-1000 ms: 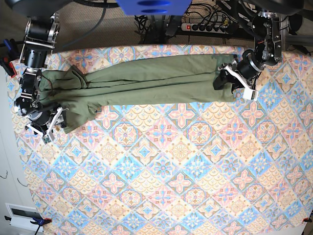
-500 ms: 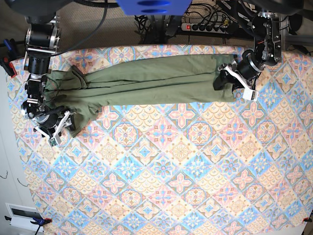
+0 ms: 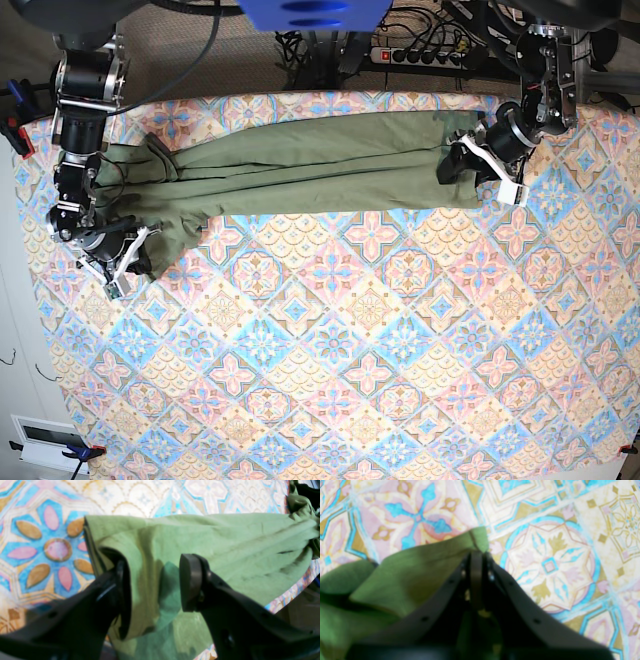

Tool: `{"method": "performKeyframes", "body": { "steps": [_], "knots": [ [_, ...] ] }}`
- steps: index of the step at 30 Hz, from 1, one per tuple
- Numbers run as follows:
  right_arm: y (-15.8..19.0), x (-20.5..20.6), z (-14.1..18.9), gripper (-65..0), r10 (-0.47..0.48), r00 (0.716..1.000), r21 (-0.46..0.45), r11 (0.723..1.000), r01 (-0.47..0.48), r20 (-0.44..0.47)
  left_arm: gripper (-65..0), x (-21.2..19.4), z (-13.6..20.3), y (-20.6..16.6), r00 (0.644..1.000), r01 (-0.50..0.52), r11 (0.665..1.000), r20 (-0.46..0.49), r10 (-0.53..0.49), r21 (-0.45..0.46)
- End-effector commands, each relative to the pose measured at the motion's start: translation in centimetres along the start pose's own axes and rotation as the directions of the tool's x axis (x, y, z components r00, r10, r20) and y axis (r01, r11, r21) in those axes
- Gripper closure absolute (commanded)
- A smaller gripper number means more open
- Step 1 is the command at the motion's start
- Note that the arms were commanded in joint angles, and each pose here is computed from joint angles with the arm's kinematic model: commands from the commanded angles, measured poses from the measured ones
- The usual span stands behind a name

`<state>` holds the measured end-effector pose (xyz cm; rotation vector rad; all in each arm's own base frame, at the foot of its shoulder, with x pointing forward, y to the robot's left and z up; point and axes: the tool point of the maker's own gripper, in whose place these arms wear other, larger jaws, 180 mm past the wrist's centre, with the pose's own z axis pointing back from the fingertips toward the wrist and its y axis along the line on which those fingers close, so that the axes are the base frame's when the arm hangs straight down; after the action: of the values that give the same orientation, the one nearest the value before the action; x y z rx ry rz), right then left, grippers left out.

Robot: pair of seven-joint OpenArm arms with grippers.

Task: Layout the t-shirt on the table in an organized manner, then fold the t-shirt properly
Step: 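Regrasp the folded strip end with the right gripper and tuck it, then release the folded strip with both grippers and raise them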

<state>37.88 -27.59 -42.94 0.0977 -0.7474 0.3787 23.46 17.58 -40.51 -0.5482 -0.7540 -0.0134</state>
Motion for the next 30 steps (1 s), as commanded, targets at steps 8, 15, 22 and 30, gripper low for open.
{"method": "performKeyframes", "body": {
  "steps": [8,15,22,30],
  "knots": [
    [-0.2,3.8,5.0,-0.5,0.035,0.993,-0.049,0.998,-0.03,0.116,-27.2,2.4,0.0,-0.3,0.998,0.028,0.999,0.058,-0.027,-0.016],
    [0.4,4.2,10.9,-0.5,0.123,0.984,-0.135,0.985,-0.105,0.126,-27.2,2.4,-0.1,-0.3,0.998,0.028,0.999,0.06,-0.027,-0.017],
    [1.7,3.0,15.5,-0.4,0.204,0.976,-0.199,0.962,-0.187,0.07,-27.1,2.4,-0.1,-0.3,0.998,0.028,0.999,0.06,-0.027,-0.017],
    [2.7,-3.6,18.0,-0.4,0.178,0.979,-0.188,0.963,-0.194,-0.102,-27.1,2.4,0.0,-0.3,0.998,0.028,0.999,0.061,-0.027,-0.016]
  ]
}}
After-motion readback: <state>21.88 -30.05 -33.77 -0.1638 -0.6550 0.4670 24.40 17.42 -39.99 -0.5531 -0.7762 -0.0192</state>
